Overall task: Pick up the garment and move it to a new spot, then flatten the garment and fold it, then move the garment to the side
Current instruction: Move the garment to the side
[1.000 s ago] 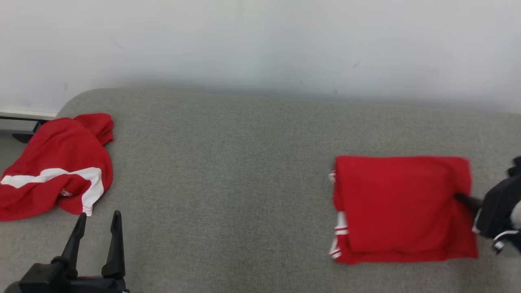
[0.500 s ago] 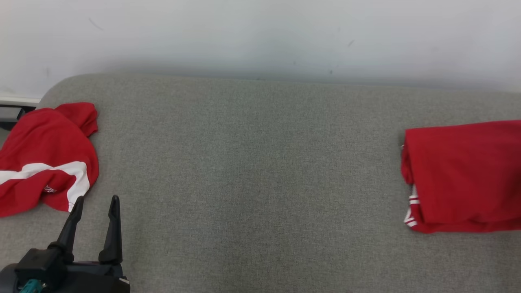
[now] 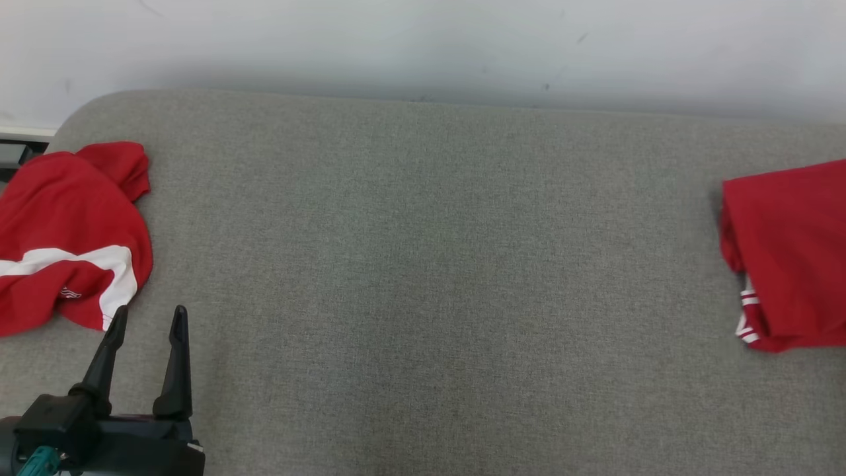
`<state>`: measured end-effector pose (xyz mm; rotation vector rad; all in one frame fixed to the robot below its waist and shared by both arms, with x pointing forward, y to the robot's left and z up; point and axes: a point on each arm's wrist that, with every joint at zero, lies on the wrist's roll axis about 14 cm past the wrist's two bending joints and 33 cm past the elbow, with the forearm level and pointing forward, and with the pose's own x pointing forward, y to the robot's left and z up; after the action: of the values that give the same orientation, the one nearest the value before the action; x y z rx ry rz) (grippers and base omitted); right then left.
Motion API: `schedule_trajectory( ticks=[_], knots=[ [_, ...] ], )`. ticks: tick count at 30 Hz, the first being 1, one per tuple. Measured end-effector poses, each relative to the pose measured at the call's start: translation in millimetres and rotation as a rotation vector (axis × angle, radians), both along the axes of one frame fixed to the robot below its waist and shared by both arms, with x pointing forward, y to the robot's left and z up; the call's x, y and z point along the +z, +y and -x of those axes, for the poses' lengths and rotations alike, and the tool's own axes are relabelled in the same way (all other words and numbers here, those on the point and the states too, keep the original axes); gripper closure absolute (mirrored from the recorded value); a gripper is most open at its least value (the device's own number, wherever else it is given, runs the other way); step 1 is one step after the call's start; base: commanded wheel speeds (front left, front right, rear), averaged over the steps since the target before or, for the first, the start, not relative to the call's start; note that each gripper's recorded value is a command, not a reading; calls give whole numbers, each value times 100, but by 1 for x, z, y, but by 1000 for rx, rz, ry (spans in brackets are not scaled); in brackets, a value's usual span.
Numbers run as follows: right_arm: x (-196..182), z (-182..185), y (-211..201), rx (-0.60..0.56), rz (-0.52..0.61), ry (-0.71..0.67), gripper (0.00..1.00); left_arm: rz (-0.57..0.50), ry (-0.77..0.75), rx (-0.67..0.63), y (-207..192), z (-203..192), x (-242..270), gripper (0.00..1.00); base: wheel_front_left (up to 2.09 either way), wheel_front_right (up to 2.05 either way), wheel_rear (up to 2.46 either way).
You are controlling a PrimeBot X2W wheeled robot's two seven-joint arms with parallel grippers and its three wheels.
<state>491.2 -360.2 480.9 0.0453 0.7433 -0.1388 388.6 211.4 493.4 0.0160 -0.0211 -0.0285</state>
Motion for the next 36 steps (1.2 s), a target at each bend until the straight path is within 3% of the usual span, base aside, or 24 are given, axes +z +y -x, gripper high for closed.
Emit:
schedule_trajectory(
  ticks=[12,21,36],
  knots=[
    [2,-14,-35,-40,113,25,100,-23,23,-6,2,-15,-8,0,0,0,0],
    [-2,-6,-54,-87,138,46,100,-28,32,-17,-2,-20,-12,0,0,0,0],
    [-3,-23,-70,-90,213,31,100,-46,57,-62,-14,-46,-25,0,0,0,0]
  ],
)
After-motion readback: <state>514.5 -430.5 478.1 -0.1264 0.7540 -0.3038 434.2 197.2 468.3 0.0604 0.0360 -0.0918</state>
